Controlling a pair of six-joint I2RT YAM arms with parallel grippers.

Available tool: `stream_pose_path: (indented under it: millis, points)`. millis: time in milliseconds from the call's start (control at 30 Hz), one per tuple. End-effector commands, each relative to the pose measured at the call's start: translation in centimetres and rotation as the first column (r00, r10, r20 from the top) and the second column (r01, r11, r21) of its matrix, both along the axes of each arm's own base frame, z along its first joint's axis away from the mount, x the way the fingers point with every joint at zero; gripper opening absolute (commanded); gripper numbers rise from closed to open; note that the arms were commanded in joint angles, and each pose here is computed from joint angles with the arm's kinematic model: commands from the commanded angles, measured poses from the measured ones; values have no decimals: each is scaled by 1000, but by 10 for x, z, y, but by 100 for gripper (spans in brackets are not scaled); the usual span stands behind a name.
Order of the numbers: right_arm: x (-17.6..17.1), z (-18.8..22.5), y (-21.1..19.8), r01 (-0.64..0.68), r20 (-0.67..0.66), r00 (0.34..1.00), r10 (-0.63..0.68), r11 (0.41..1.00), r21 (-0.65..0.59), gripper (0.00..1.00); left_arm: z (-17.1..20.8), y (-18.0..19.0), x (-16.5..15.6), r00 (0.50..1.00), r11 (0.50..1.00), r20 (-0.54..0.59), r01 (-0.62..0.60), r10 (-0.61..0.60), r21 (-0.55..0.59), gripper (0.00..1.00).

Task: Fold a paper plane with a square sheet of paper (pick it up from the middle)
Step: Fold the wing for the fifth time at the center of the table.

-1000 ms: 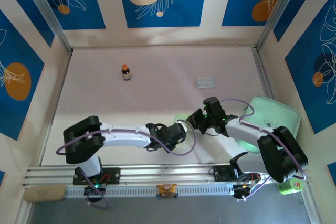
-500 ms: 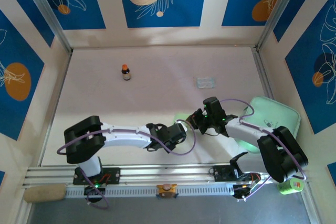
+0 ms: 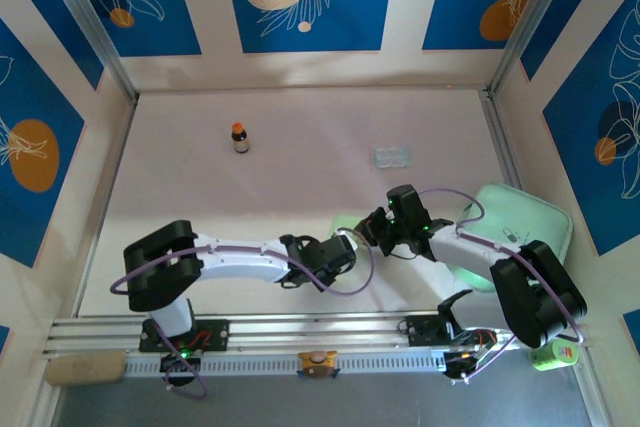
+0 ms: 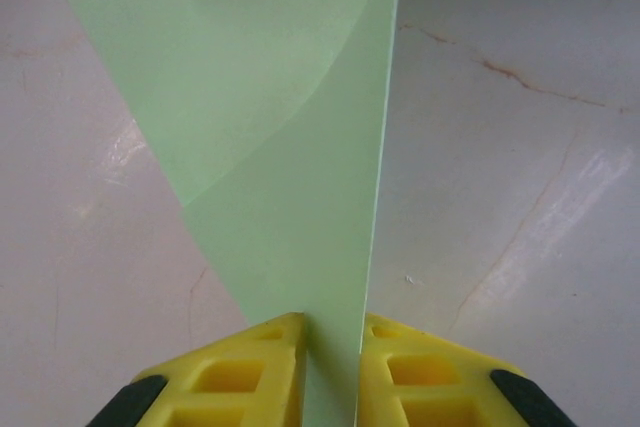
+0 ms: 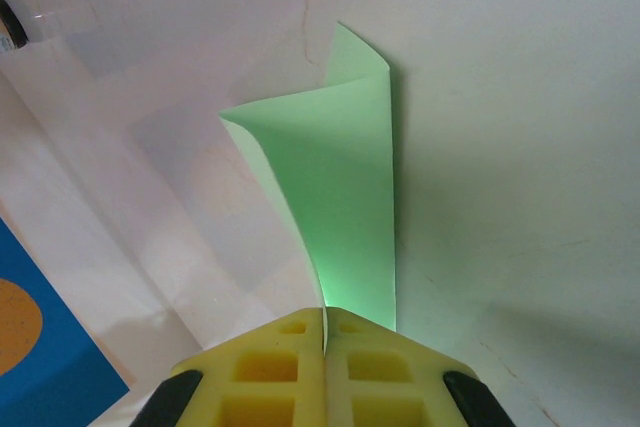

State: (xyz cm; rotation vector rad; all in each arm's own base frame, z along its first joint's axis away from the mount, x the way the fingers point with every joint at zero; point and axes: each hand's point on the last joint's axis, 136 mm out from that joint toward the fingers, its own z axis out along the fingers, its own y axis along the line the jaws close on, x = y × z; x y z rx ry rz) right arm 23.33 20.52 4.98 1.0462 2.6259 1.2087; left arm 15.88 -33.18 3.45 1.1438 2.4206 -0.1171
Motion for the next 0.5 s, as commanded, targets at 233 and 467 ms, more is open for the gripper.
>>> stream_pose_path:
  millis: [233,467]
  points:
    - [-4,-3,-3,7,-16,1000,-7,1000,3,0,2,1,0,1000,1000,11,-17,17,16,19]
    - [-3,-1,-3,7,-9,1000,-7,1000,7,0,-1,2,0,1000,999,8,-22,22,28,18]
